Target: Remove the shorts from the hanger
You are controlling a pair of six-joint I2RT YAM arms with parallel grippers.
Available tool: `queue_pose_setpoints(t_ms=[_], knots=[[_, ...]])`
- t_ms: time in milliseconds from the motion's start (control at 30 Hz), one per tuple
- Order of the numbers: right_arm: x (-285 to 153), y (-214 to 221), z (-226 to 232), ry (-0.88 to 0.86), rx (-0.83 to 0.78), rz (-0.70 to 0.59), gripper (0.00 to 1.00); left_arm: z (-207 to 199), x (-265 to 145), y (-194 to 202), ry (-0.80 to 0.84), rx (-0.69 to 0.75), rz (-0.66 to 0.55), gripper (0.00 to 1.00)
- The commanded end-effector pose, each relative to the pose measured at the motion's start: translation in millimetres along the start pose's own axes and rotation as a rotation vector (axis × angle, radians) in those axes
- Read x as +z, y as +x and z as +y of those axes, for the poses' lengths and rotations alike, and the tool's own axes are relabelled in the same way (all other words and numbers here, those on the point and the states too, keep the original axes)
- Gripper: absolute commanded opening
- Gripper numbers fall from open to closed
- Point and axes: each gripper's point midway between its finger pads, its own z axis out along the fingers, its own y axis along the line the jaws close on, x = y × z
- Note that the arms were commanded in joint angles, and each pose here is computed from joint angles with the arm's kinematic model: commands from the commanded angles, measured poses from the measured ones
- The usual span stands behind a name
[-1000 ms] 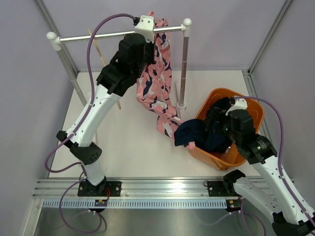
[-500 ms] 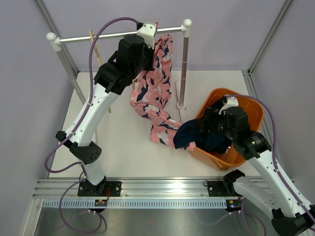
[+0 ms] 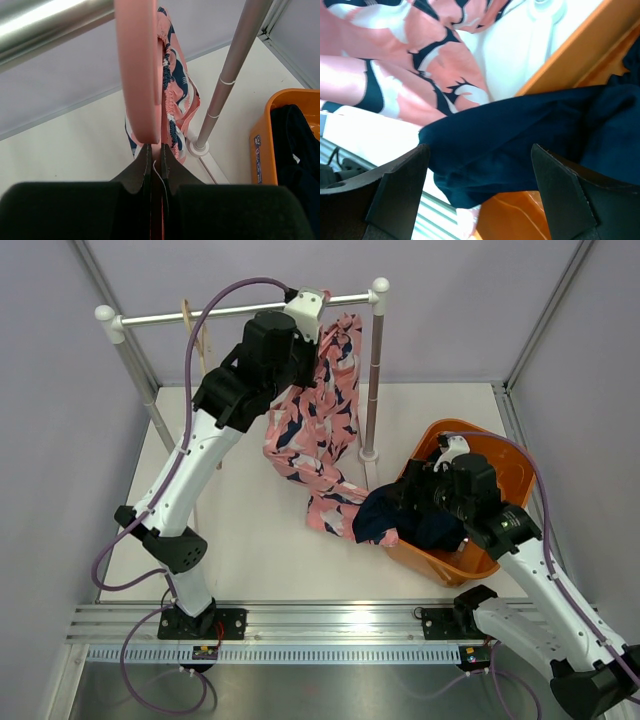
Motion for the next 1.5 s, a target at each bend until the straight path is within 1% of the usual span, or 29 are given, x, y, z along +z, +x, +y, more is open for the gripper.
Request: queue_pose_setpoints(t_ms=[0,133,267,367,400,500,533,600,633,700,733,767,800,833,867,900,933,1000,1033,1067,1233,1333,1467], knots=[[3.3,-8.9,17.1,-0.085,0.015,-0.02,0.9,-3.4,-0.1,3.6,0.033,0.025,0.013,0.0],[8.2,-5.9,24.1,-0.124,0.035,0.003,0.88,-4.2,0.1,8.3,0.039,0.028,0.026,0.0],[14.4,0.1,21.9,-0.12,0.043,0.029,0.83,-4.4,0.0,10.7,0.04,0.028,0.034,0.0],[16.4,4.0,17.2,-0.101,0.046,0.039,0.7,-4.0,-1.3,11.0,0.04,0.031,0.034,0.0],[17.1,4.7,16.6,-0.098,0.048,0.041,0.59,-3.9,-1.7,11.4,0.04,0.03,0.036,0.0],[17.6,7.2,14.0,-0.088,0.05,0.045,0.43,-3.3,-2.7,12.4,0.038,0.034,0.04,0.0],[17.7,7.1,12.9,-0.083,0.05,0.042,0.35,-3.0,-4.0,11.7,0.039,0.035,0.038,0.0],[17.2,7.4,11.4,-0.074,0.047,0.042,0.25,-2.2,-5.6,12.1,0.037,0.039,0.041,0.0],[17.1,6.2,8.0,-0.055,0.047,0.035,0.16,-1.2,-7.4,11.8,0.034,0.04,0.041,0.0],[14.1,5.2,3.3,-0.025,0.047,0.03,0.09,-0.5,-10.2,12.2,0.034,0.044,0.044,0.0],[12.4,1.8,-4.0,0.019,0.045,0.011,0.06,0.4,-11.4,12.6,0.031,0.046,0.047,0.0],[7.0,-5.7,-5.7,0.04,0.04,-0.018,0.0,1.3,-13.7,12.8,0.029,0.048,0.048,0.0],[2.8,-5.9,-12.1,0.079,0.041,-0.023,0.0,2.6,-16.5,13.8,0.026,0.052,0.054,0.0],[-2.6,-17.2,-21.7,0.143,0.039,-0.074,0.0,3.4,-18.2,14.6,0.024,0.054,0.057,0.0],[-11.2,-25.2,-24.5,0.167,0.035,-0.114,0.0,4.6,-23.4,14.5,0.024,0.056,0.059,0.0],[-17.1,-27.2,-31.2,0.209,0.035,-0.126,0.0,5.6,-25.0,16.4,0.021,0.059,0.064,0.0],[-28.3,-41.5,-35.8,0.255,0.034,-0.185,0.0,6.3,-28.3,15.9,0.021,0.059,0.063,0.0],[-39.7,-49.2,-43.5,0.315,0.036,-0.214,0.0,7.5,-36.1,18.7,0.022,0.061,0.072,0.0],[-49.5,-60.9,-47.0,0.35,0.039,-0.263,0.0,8.0,-39.6,19.0,0.024,0.061,0.073,0.0],[-54.3,-65.2,-49.0,0.368,0.043,-0.282,0.0,6.9,-42.4,22.4,0.029,0.064,0.084,0.0],[-82.0,-81.6,-70.7,0.511,0.065,-0.395,0.0,3.0,-74.1,17.8,0.045,0.077,0.066,0.0],[-89.8,-82.9,-79.1,0.557,0.074,-0.425,0.01,-7.2,-93.0,15.4,0.072,0.091,0.054,0.0],[-85.9,-78.8,-78.4,0.546,0.085,-0.413,0.05,-23.4,-112.6,22.8,0.13,0.113,0.067,0.0]])
